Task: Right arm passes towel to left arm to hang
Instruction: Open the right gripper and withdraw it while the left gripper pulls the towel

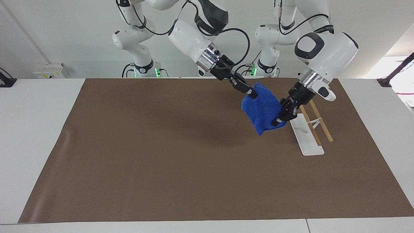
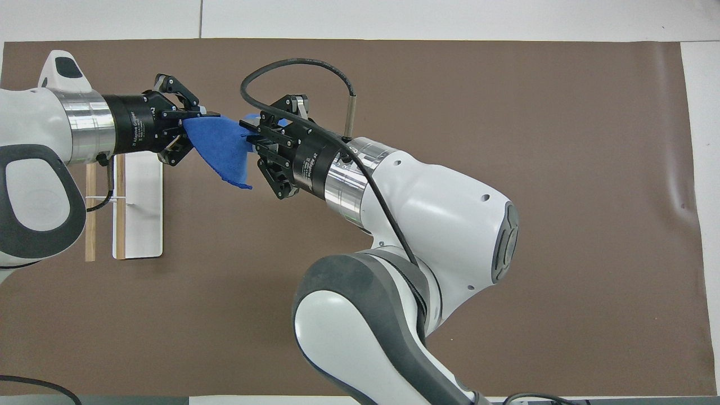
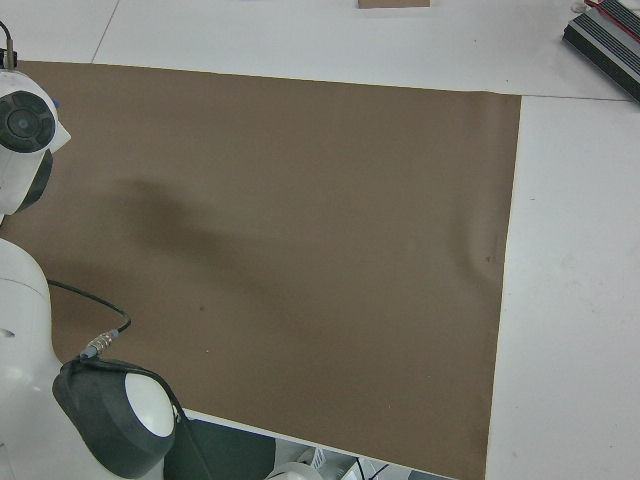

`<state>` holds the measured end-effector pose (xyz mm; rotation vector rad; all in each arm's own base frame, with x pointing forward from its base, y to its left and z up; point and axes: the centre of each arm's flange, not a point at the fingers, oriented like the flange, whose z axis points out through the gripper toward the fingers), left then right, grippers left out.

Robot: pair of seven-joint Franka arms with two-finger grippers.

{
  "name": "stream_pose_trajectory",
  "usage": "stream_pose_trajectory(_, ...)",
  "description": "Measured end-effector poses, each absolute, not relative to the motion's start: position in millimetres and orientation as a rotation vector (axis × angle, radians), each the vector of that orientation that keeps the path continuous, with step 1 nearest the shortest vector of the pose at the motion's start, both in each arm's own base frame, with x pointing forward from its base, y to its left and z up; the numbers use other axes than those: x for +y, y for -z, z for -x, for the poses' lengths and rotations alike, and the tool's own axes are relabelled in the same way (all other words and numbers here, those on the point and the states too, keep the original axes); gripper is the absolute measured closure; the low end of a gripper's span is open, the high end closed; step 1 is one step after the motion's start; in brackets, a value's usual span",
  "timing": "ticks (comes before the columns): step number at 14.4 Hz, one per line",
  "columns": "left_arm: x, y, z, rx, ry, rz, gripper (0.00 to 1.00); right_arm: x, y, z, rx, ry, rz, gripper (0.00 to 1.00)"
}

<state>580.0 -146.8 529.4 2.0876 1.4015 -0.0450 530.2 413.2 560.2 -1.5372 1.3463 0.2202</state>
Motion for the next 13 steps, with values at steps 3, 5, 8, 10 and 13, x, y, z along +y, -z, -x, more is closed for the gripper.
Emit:
stream_pose_trajectory(3, -139.8, -532.1, -582.8, 1.377, -0.071, -2.184, 0.96, 403.0, -552.8, -539.4, 1.196, -0.047, 1.695, 0.47)
stream_pose_trajectory(5, -131.4, -536.0, -586.7, 1.366, -0.163, -2.214, 0.96, 384.3, -544.0, -553.7, 1.114, 0.084, 1.817, 0.26)
stream_pose_trajectory(8, -115.5, -541.0, -591.1, 1.303, -0.286, -2.289, 0.96, 345.6, -521.8, -576.7, 0.941, 0.259, 2.085, 0.0)
stream_pose_trajectory(10, -102.1, -545.1, -593.4, 1.283, -0.351, -2.318, 0.96, 305.5, -508.9, -594.5, 0.8, 0.32, 2.27, 0.0)
stream_pose_trajectory(13, -82.6, -546.7, -595.2, 1.303, -0.395, -2.326, 0.96, 230.1, -496.3, -613.4, 0.532, 0.388, 2.568, 0.0)
